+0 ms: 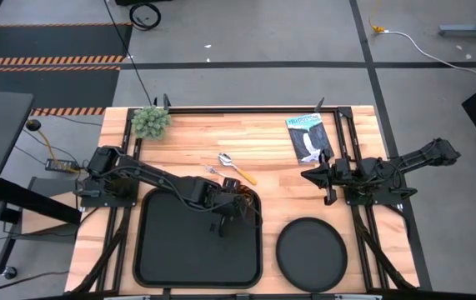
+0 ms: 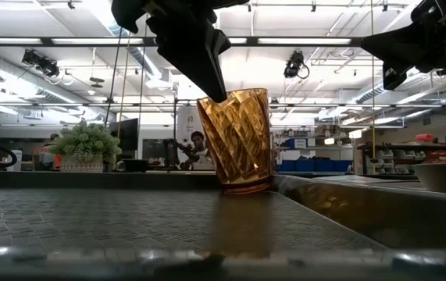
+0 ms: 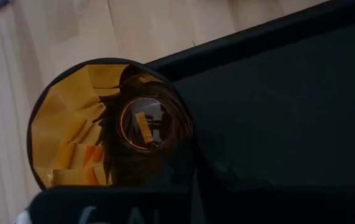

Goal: Pick and place plate/cup/fork/spoon on tray
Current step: Put the brown cup on the black tray

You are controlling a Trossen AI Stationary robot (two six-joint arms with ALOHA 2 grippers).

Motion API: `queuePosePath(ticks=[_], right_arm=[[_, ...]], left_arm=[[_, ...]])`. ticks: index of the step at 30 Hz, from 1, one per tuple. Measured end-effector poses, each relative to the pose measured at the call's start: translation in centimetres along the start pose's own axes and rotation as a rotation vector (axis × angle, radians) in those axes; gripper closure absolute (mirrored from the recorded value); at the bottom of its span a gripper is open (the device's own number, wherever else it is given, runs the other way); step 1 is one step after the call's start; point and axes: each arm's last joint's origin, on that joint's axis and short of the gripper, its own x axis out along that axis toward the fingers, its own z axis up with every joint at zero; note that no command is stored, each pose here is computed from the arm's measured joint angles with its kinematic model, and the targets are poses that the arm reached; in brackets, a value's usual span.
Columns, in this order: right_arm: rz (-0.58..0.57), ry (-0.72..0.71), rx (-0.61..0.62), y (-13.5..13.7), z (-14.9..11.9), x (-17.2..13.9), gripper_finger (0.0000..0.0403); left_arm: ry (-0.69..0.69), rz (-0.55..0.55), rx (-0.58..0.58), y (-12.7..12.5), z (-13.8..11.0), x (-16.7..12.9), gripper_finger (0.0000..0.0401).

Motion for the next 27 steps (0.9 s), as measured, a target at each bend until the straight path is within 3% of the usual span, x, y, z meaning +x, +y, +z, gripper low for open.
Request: queuePosePath(ticks=[8,19,27], right_arm=[[0.0,0.0,0.0,0.0,0.0,0.0,0.038],[0.0,0.0,0.0,0.0,0.0,0.0,0.038],[0.0,0.0,0.0,0.0,0.0,0.0,0.038]], left_arm=[[-0.01,0.001,0.024,0.01,0.1,0.05,0.0384],[-0.03,0.018,0.045,0.07,0.3,0.1,0.031],[-0.043,0.039,0.044,0.16,0.44,-0.01,0.0298]])
